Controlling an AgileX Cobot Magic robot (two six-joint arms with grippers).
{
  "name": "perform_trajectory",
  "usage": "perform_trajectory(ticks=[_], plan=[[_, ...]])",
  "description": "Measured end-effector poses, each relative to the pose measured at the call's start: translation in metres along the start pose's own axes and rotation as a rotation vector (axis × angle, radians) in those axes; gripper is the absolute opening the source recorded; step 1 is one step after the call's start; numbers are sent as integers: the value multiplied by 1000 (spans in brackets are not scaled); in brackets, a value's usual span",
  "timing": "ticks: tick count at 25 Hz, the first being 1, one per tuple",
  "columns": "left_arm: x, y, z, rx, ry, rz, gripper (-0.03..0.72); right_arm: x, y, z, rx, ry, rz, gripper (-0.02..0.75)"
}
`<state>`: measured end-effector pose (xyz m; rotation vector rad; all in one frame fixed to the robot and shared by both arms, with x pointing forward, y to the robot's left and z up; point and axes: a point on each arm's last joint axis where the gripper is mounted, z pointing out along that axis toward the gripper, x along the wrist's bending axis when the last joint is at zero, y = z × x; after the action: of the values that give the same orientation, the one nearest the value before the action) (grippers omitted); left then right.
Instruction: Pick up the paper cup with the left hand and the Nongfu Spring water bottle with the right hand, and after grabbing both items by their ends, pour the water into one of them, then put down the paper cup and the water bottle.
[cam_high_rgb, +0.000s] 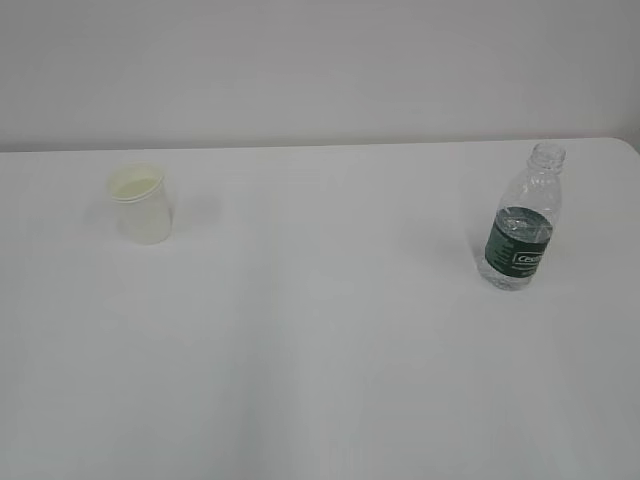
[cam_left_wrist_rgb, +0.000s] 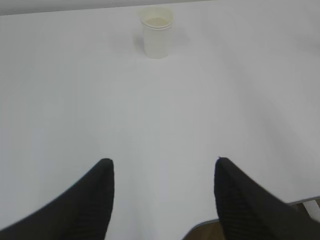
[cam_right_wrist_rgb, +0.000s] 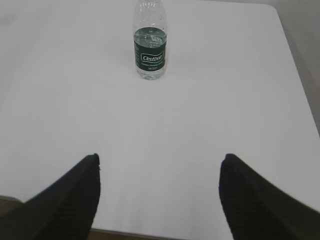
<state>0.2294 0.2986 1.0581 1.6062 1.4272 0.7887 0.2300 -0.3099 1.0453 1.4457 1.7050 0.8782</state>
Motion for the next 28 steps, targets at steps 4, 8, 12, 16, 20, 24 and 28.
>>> perform_trajectory(ticks=[4, 8, 12, 16, 20, 24, 28], plan=[[0, 0, 0, 0, 0, 0, 450, 0, 0, 0, 2, 0, 0, 554], [0, 0, 0, 0, 0, 0, 450, 0, 0, 0, 2, 0, 0, 524], [0, 0, 0, 0, 0, 0, 448, 0, 0, 0, 2, 0, 0, 479], [0, 0, 0, 0, 0, 0, 430, 0, 0, 0, 2, 0, 0, 470], [0, 0, 0, 0, -4, -2, 412, 0, 0, 0, 2, 0, 0, 469], [-1, 0, 0, 0, -6, -3, 408, 0, 0, 0, 2, 0, 0, 468], [-1, 0, 0, 0, -7, -3, 407, 0, 0, 0, 2, 0, 0, 468]])
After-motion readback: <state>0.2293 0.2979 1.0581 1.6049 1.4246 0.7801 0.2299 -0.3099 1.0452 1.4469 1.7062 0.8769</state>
